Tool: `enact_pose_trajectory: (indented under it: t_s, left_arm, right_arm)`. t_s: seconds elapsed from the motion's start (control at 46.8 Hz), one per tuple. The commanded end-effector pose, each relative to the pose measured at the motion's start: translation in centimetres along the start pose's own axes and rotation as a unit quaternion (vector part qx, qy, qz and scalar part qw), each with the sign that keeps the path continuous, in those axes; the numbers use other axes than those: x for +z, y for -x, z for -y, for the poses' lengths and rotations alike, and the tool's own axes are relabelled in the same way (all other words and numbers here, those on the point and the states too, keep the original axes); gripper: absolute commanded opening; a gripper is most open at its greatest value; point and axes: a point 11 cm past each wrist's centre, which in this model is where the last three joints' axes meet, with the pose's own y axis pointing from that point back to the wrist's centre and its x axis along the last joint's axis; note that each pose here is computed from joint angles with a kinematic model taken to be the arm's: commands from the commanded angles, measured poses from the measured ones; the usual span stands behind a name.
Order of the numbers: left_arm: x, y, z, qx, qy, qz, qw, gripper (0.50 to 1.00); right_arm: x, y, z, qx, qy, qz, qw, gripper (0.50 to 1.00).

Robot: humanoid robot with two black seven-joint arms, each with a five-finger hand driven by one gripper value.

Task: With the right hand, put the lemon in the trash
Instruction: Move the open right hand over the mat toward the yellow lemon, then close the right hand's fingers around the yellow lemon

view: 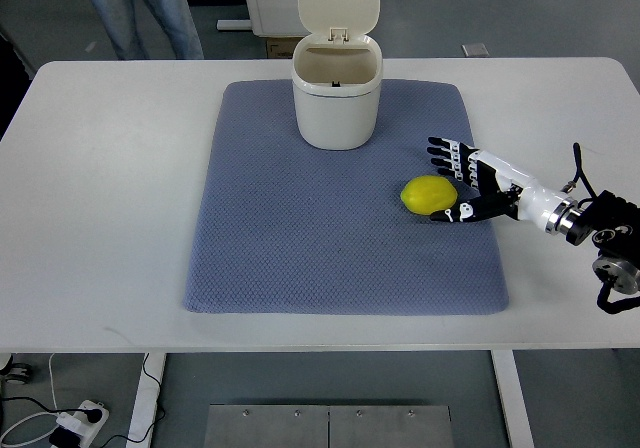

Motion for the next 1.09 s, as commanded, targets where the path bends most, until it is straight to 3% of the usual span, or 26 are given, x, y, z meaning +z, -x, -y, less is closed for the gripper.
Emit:
enact_pose_trajectory:
  t_s: [0.0,0.128,0.385,0.62,0.919,1.068]
  left_arm:
    - [0.0,0.0,0.0,0.0,0.0,0.0,1.0,1.0]
    - [0.0,0.0,0.0,0.0,0.0,0.0,1.0,1.0]
    - [0.0,0.0,0.0,0.0,0.0,0.0,1.0,1.0]
    - [0.0,0.0,0.0,0.0,0.0,0.0,1.0,1.0]
    - [0.0,0.0,0.0,0.0,0.0,0.0,1.0,1.0]
    - [0.0,0.0,0.0,0.0,0.0,0.0,1.0,1.0]
  right_arm:
    - [0.0,0.2,0.1,-0.002,-0.001,0.001,1.0,0.989]
    - [0.1,0.6,0.4,-0.005,-0.001,0.002,1.0,0.981]
    - [0.4,0.7,0.4,0.003,0.001,-0.002,1.0,0.901]
    - [0.9,1.1,0.2,-0.003,0.008,-0.003,1.0,0.761]
    - [2.0,1.7,0.1,-0.006,0.026,-0.019,0.999,0.5]
    - [1.5,1.5,0.3,-0.005,0.021,-0.021,1.0,0.5]
